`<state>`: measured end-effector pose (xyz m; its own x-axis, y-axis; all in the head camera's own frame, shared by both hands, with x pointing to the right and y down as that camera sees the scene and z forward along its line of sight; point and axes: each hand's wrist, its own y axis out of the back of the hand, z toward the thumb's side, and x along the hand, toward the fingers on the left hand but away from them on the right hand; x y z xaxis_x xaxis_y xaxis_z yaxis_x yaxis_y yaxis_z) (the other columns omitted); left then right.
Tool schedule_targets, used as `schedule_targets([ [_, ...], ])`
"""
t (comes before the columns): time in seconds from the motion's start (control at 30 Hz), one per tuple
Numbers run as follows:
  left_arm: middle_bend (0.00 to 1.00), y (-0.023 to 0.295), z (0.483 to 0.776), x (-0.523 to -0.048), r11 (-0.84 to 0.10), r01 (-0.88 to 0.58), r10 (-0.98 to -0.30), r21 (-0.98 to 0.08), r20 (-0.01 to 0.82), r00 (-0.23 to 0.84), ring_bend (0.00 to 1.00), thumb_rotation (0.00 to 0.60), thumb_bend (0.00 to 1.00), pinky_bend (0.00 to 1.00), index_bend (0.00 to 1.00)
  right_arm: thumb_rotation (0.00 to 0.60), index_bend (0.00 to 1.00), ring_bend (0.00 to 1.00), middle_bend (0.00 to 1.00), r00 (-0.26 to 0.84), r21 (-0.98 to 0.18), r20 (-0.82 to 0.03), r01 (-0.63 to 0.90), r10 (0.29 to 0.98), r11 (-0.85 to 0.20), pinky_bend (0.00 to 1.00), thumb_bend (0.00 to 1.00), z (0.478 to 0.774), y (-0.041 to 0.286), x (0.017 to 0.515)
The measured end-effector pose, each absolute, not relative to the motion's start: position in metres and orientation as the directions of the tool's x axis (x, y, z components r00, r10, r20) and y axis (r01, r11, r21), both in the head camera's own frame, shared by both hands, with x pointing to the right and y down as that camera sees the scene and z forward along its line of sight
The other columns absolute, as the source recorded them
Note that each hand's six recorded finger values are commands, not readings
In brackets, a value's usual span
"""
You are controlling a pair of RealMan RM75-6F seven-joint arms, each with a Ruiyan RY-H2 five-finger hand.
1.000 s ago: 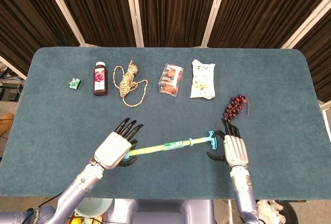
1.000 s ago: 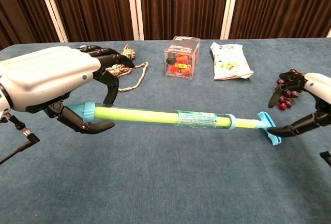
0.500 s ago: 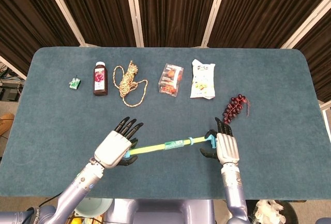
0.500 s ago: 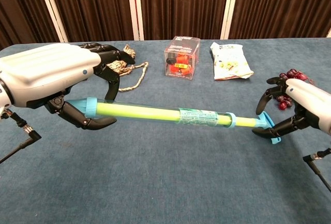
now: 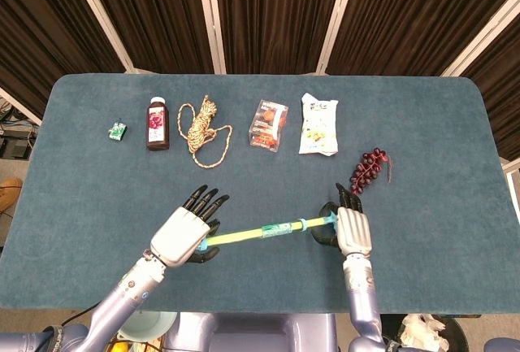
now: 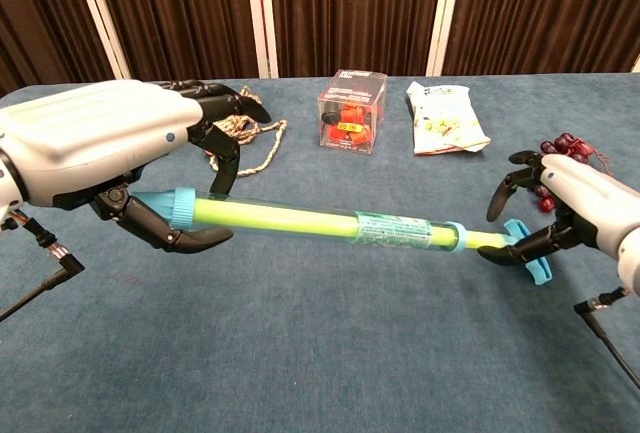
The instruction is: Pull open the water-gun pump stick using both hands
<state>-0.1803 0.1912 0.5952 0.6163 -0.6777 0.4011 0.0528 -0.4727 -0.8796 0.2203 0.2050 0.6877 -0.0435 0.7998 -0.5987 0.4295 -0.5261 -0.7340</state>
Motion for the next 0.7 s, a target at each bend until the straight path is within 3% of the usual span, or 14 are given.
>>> schedule_targets([
  [0.7, 0.07, 0.191, 0.593, -0.179, -0.47, 0.046, -0.681, -0.881, 0.395, 0.617, 0.0, 0.6, 0.39, 0.02, 0.61, 0.6, 0.54, 0.0, 0.06, -0.077, -0.731, -0.621, 0.415, 0.78, -0.542, 0.0, 0.29, 0.702, 0.212, 0.228],
])
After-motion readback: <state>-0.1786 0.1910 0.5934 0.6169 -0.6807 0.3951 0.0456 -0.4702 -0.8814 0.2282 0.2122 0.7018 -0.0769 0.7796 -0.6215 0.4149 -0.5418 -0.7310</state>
